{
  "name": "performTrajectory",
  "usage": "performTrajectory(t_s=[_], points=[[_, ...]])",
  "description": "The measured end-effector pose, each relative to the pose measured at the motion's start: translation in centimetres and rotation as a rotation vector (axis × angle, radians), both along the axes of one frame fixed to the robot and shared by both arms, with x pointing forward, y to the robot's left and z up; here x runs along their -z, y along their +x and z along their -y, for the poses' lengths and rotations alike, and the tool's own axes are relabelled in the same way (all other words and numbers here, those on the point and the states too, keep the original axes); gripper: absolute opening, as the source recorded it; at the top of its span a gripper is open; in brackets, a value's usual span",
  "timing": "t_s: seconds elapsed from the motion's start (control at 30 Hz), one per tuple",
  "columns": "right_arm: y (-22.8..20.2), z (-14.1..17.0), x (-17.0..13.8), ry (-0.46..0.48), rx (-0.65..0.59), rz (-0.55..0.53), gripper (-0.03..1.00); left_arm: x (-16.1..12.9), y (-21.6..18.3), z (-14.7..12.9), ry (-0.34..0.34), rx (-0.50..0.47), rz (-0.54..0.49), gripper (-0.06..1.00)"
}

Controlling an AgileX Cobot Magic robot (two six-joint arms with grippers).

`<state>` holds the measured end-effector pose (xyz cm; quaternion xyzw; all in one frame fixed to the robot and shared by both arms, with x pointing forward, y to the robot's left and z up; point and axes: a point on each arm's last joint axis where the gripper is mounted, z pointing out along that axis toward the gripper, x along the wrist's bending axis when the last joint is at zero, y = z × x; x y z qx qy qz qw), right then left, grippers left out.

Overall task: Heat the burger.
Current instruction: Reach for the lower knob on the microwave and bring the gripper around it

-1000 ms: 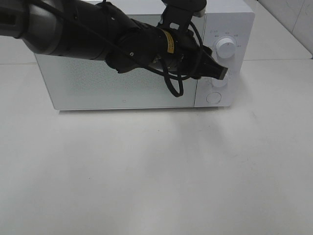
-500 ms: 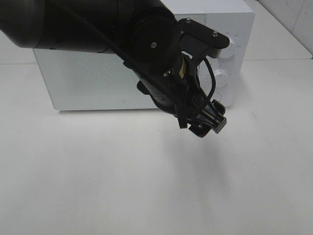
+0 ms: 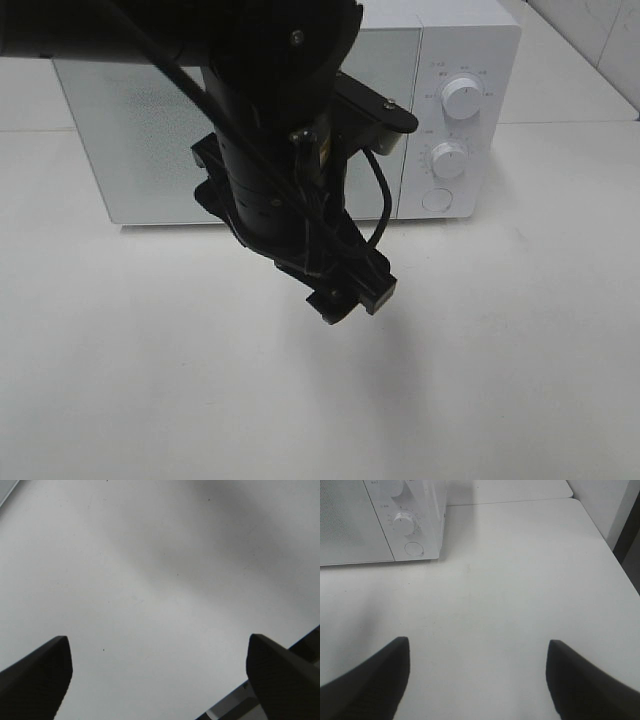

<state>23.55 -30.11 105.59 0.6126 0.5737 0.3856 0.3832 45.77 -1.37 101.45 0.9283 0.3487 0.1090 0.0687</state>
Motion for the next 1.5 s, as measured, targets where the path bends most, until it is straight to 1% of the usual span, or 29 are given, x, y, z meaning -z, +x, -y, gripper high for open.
performTrajectory(t_s=[0.13, 0.27, 0.4, 0.43, 0.47, 0.53, 0.6, 0.63, 0.7, 0.73, 0.77, 0.8, 0.83, 0.9, 0.93, 0.97, 1.0, 1.03, 1.07, 1.1, 1.13, 1.17, 1.2, 1.23, 1.27, 1.33, 1.37, 1.4, 1.5], points=[[0.0, 0.0, 0.0, 0.000, 0.000, 0.000, 0.75, -0.7, -0.3, -0.5, 0.010, -0.013, -0.016, 0.89], [0.0, 0.0, 0.0, 0.000, 0.000, 0.000, 0.75, -1.8, 0.1, -2.0, 0.028, -0.062, -0.041, 0.89], [0.0, 0.0, 0.0, 0.000, 0.000, 0.000, 0.75, -3.3, 1.3, -3.9, 0.004, -0.121, -0.026, 0.89], [0.0, 0.0, 0.0, 0.000, 0.000, 0.000, 0.75, -3.3, 1.3, -3.9, 0.004, -0.121, -0.026, 0.89], [0.0, 0.0, 0.0, 0.000, 0.000, 0.000, 0.75, -4.3, 2.1, -5.2, -0.016, -0.161, -0.015, 0.89], [0.0, 0.0, 0.0, 0.000, 0.000, 0.000, 0.75, -4.6, 2.5, -5.9, -0.024, -0.183, -0.009, 0.89], [0.0, 0.0, 0.0, 0.000, 0.000, 0.000, 0.75, -5.9, 3.7, -7.9, -0.055, -0.250, 0.006, 0.89], [0.0, 0.0, 0.0, 0.000, 0.000, 0.000, 0.75, -5.9, 3.7, -7.9, -0.055, -0.250, 0.006, 0.89], [0.0, 0.0, 0.0, 0.000, 0.000, 0.000, 0.75, -7.1, 4.4, -10.4, -0.087, -0.310, 0.020, 0.89], [0.0, 0.0, 0.0, 0.000, 0.000, 0.000, 0.75, -7.1, 4.4, -10.4, -0.087, -0.310, 0.020, 0.89], [0.0, 0.0, 0.0, 0.000, 0.000, 0.000, 0.75, -7.7, 4.9, -12.2, -0.105, -0.354, 0.023, 0.89], [0.0, 0.0, 0.0, 0.000, 0.000, 0.000, 0.75, -7.9, 4.9, -13.1, -0.113, -0.373, 0.022, 0.89], [0.0, 0.0, 0.0, 0.000, 0.000, 0.000, 0.75, -7.9, 4.9, -13.1, -0.113, -0.373, 0.022, 0.89], [0.0, 0.0, 0.0, 0.000, 0.000, 0.000, 0.75, -8.5, 4.9, -15.7, -0.129, -0.429, 0.021, 0.89], [0.0, 0.0, 0.0, 0.000, 0.000, 0.000, 0.75, -8.5, 4.9, -15.7, -0.129, -0.429, 0.021, 0.89], [0.0, 0.0, 0.0, 0.000, 0.000, 0.000, 0.75, -8.7, 4.5, -17.6, -0.135, -0.468, 0.022, 0.89], [0.0, 0.0, 0.0, 0.000, 0.000, 0.000, 0.75, -8.8, 4.4, -18.4, -0.140, -0.489, 0.022, 0.89], [0.0, 0.0, 0.0, 0.000, 0.000, 0.000, 0.75, -8.8, 4.4, -18.4, -0.140, -0.489, 0.022, 0.89], [0.0, 0.0, 0.0, 0.000, 0.000, 0.000, 0.75, -9.0, 3.9, -20.4, -0.152, -0.549, 0.020, 0.89], [0.0, 0.0, 0.0, 0.000, 0.000, 0.000, 0.75, -9.1, 3.6, -21.4, -0.160, -0.577, 0.019, 0.89], [0.0, 0.0, 0.0, 0.000, 0.000, 0.000, 0.75, -9.1, 3.6, -21.4, -0.160, -0.577, 0.019, 0.89], [0.0, 0.0, 0.0, 0.000, 0.000, 0.000, 0.75, -9.3, 2.6, -23.3, -0.184, -0.624, 0.017, 0.89], [0.0, 0.0, 0.0, 0.000, 0.000, 0.000, 0.75, -9.2, 2.1, -24.2, -0.199, -0.645, 0.016, 0.89], [0.0, 0.0, 0.0, 0.000, 0.000, 0.000, 0.75, -9.2, 2.1, -24.2, -0.199, -0.645, 0.016, 0.89], [0.0, 0.0, 0.0, 0.000, 0.000, 0.000, 0.75, -8.9, 1.1, -25.5, -0.226, -0.676, 0.011, 0.89], [0.0, 0.0, 0.0, 0.000, 0.000, 0.000, 0.75, -8.7, 0.5, -26.1, -0.244, -0.689, 0.012, 0.89], [0.0, 0.0, 0.0, 0.000, 0.000, 0.000, 0.75, -8.2, -0.6, -27.1, -0.264, -0.714, 0.017, 0.89], [0.0, 0.0, 0.0, 0.000, 0.000, 0.000, 0.75, -7.5, -1.8, -27.8, -0.272, -0.729, 0.028, 0.89], [0.0, 0.0, 0.0, 0.000, 0.000, 0.000, 0.75, -6.7, -3.3, -28.3, -0.275, -0.742, 0.036, 0.89]])
